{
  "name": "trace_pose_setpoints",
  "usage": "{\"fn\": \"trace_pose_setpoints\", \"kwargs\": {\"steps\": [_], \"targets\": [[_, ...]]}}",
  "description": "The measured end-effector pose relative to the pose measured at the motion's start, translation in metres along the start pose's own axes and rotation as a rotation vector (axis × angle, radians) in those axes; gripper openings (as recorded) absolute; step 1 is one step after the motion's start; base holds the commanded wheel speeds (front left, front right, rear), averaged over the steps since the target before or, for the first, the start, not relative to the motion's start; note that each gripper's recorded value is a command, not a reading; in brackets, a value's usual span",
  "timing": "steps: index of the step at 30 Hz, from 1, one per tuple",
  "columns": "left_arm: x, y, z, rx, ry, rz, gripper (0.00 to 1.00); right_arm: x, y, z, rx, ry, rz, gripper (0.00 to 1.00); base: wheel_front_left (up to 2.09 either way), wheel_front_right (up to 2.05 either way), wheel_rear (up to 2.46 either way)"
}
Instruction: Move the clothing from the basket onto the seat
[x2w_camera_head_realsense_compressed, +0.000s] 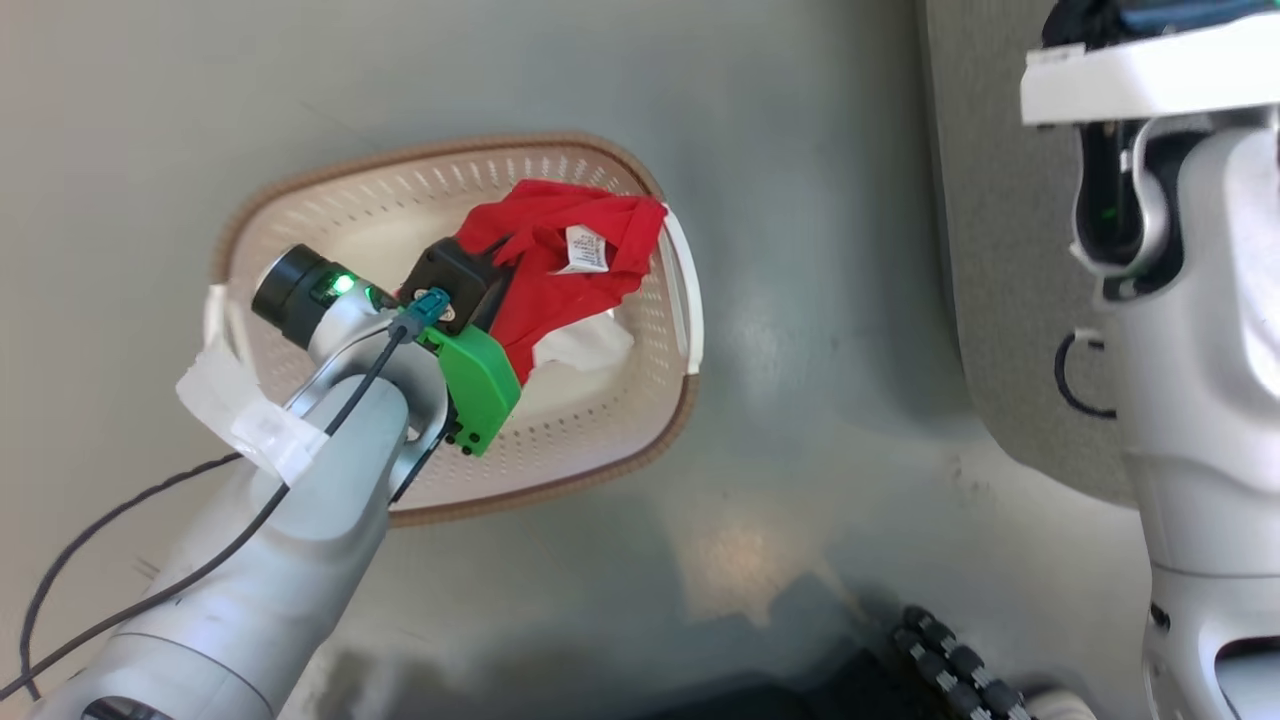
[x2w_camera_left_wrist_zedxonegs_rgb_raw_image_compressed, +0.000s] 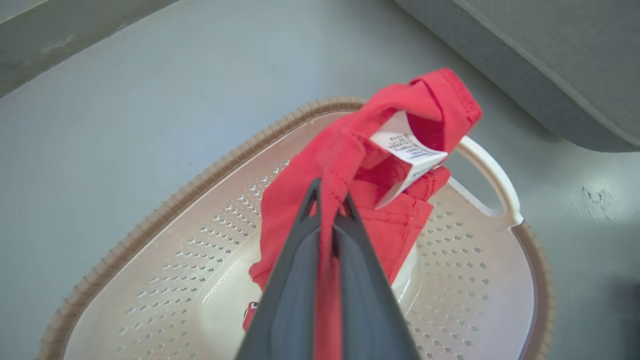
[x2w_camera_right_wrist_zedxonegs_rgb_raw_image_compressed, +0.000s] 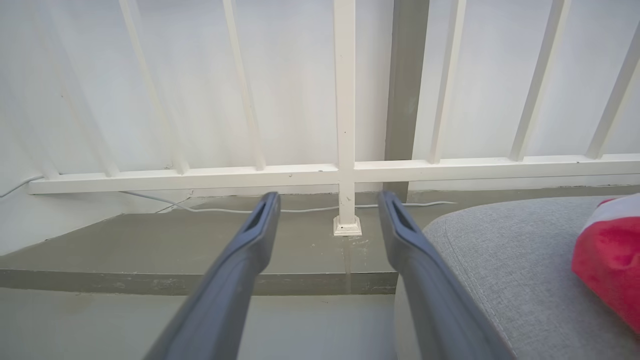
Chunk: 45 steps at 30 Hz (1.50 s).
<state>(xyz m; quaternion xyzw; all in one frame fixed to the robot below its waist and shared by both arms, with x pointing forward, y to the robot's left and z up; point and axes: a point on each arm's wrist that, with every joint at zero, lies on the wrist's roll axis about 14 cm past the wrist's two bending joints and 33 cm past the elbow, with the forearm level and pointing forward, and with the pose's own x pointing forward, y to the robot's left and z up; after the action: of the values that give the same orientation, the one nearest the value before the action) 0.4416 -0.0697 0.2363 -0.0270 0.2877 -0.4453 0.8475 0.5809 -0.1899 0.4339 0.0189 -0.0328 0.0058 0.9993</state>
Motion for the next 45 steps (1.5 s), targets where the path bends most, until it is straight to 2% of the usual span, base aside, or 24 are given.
{"fn": "trace_pose_setpoints", "kwargs": {"steps": [6, 15, 23, 36, 45], "targets": [[-0.017, 0.013, 0.044, 0.008, -0.094, 0.074, 0.0, -0.014, 0.007, 0.011, 0.013, 0.009, 0.011, 1.0, 0.0, 0.0, 0.0], [-0.047, 0.023, 0.122, 0.076, -0.254, 0.155, 0.0, -0.036, 0.018, 0.028, 0.039, 0.018, 0.027, 1.0, 0.0, 0.0, 0.0], [-0.081, 0.018, 0.183, 0.129, -0.377, 0.205, 0.0, -0.057, 0.028, 0.047, 0.057, 0.014, 0.047, 1.0, 0.0, 0.0, 0.0], [-0.141, -0.024, 0.264, 0.21, -0.555, 0.236, 0.0, -0.106, 0.051, 0.072, 0.086, 0.018, 0.105, 1.0, 0.0, 0.0, 0.0], [-0.171, -0.055, 0.278, 0.256, -0.598, 0.243, 0.0, -0.141, 0.061, 0.082, 0.09, 0.022, 0.138, 1.0, 0.0, 0.0, 0.0]]}}
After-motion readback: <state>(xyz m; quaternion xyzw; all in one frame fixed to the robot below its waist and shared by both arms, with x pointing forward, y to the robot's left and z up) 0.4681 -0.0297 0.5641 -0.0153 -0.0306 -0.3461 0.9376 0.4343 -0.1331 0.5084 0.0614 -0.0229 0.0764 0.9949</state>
